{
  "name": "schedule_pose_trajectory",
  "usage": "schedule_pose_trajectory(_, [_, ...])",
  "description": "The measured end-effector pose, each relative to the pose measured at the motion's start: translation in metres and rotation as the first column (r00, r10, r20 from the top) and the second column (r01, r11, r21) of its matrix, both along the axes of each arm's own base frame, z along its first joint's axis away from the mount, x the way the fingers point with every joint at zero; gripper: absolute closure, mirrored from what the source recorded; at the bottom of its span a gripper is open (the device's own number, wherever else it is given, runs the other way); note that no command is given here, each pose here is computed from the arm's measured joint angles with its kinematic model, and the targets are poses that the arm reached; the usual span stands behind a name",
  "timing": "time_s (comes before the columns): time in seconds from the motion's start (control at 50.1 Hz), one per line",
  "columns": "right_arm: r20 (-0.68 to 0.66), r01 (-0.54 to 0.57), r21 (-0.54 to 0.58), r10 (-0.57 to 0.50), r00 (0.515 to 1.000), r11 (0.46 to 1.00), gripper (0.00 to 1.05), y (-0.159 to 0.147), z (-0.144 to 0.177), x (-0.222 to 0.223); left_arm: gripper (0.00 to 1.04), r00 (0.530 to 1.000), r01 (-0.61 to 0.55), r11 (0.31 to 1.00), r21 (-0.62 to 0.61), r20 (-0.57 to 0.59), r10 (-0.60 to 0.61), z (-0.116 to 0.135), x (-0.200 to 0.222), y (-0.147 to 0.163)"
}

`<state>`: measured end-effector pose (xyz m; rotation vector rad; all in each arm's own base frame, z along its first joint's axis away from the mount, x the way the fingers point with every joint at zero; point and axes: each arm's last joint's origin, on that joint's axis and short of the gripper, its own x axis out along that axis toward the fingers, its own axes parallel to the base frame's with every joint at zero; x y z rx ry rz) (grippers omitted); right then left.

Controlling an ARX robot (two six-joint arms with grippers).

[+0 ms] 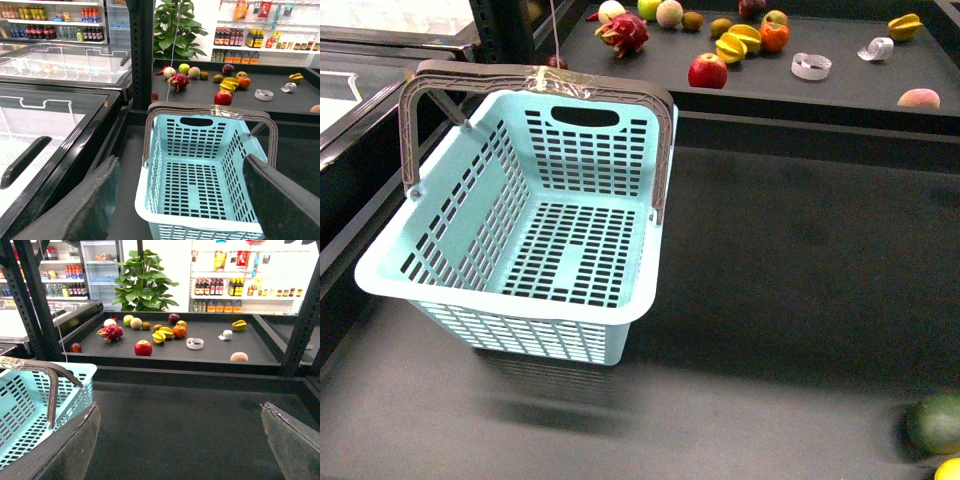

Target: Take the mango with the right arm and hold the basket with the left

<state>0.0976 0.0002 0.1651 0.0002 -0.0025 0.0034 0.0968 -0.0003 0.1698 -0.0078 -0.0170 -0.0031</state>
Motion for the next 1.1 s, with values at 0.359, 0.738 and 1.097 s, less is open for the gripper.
schedule_pose_trajectory(0.359, [0.0,0.0,0.0,0.0,1.0,1.0,0.08,0.0,0.0,0.0,0.06,1.0,0.0,1.0,0.001,0.0,0.0,0.0,0.0,0.0])
schedule_pose_trajectory(0.738, [0.0,0.0,0.0,0.0,1.0,1.0,0.08,0.0,0.0,0.0,0.06,0.997,-0.023,0.901,-0.432,-0.076,-0.011,0.002,0.023,-0.011])
schedule_pose_trajectory(1.097, [0.0,0.0,0.0,0.0,1.0,1.0,0.08,0.0,0.0,0.0,0.06,0.954,-0.11,0.678,-0.727,-0.268,-0.132,0.005,0.186,-0.073])
